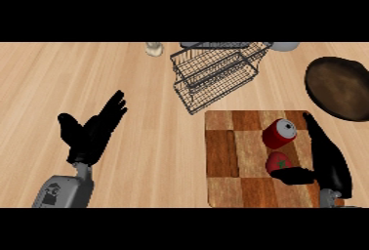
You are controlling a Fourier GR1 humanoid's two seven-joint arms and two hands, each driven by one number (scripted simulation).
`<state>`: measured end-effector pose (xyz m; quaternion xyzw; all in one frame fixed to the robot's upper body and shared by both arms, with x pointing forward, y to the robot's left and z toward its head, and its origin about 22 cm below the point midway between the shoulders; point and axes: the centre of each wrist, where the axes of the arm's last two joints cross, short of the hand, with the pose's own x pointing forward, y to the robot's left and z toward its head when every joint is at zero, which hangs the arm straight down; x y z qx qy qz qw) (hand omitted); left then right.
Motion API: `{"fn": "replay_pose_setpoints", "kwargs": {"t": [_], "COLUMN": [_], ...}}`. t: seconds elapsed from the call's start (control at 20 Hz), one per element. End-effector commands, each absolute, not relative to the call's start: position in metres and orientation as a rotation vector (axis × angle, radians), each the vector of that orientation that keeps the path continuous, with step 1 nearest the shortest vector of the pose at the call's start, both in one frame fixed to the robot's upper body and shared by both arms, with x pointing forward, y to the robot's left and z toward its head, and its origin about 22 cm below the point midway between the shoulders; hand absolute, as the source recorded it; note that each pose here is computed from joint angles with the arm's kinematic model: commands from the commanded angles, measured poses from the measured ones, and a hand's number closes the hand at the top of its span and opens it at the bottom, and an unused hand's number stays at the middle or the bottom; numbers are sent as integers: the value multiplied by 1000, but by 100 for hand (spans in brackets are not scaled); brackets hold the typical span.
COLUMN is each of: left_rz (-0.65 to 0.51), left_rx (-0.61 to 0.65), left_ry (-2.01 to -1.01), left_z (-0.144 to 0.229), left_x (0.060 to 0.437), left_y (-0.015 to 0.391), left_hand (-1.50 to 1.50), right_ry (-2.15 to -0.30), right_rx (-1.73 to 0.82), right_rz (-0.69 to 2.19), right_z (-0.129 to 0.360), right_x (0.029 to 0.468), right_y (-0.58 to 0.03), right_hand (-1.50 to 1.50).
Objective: Pick the can from the cutting board and place it in the tiered basket
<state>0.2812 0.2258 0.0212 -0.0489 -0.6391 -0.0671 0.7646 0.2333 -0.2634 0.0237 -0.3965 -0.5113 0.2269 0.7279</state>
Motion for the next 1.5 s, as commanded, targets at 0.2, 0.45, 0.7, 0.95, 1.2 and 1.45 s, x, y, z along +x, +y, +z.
{"fn": "replay_pose_setpoints", "kwargs": {"t": [0.2, 0.45, 0.7, 0.95, 1.2, 1.45], "left_rz": [-146, -139, -150, -144, -155, -144], "left_rx": [-110, -111, -109, -97, -98, -114], "left_ry": [-1406, -1392, -1407, -1375, -1395, -1389], "left_z": [33, 24, 41, 21, 10, 33], "left_x": [273, 293, 288, 259, 295, 272], "left_y": [236, 225, 233, 234, 238, 237], "left_hand": [0, 0, 0, 0, 0, 0], "right_ry": [-1104, -1110, -1101, -1122, -1251, -1245], "right_rx": [-855, -839, -826, -797, -769, -790], "right_rz": [467, 467, 491, 537, 589, 589], "right_z": [6, -17, -32, -48, -50, -50], "right_x": [273, 275, 280, 273, 283, 281], "right_y": [-278, -272, -286, -286, -265, -273], "right_hand": [-150, -150, -150, -150, 150, 150]}}
